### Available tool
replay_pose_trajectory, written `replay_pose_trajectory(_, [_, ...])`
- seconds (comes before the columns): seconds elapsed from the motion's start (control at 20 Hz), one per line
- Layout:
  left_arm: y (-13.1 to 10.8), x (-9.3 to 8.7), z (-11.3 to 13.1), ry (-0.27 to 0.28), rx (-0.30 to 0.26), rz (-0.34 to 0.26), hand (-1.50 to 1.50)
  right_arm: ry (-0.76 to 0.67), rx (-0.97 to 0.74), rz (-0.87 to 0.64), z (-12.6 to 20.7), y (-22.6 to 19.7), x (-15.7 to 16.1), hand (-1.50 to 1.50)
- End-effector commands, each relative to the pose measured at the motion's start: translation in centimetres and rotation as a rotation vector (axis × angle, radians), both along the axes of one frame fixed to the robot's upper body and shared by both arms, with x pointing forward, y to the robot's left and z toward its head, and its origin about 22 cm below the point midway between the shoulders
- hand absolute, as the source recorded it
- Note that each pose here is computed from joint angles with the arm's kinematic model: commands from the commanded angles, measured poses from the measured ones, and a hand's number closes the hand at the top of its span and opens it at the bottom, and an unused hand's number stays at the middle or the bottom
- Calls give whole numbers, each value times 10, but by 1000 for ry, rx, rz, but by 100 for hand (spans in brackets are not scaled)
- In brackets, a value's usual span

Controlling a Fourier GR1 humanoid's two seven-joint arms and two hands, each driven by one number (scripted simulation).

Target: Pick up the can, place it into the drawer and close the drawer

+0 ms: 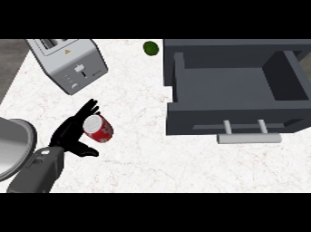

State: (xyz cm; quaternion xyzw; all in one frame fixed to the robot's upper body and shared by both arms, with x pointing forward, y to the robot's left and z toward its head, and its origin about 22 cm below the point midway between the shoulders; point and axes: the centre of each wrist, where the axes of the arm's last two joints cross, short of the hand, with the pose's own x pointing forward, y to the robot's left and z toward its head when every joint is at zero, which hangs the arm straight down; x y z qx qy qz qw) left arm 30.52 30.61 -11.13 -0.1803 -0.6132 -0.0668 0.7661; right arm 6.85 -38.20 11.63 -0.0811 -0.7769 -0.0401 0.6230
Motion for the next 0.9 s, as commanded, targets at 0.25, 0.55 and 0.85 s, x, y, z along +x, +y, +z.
replay_pose_trajectory(0.25, [-37,-7,-20,21,-104,-23,150,1,2,23,-4,5,2,-150])
replay_pose_trajectory(0.55, [-35,21,6,-8,-184,-126,150,8,26,15,-12,4,-5,-150])
replay_pose_trajectory(0.85, [-50,20,7,-70,-214,1,150,26,32,-16,-11,-3,-5,-150])
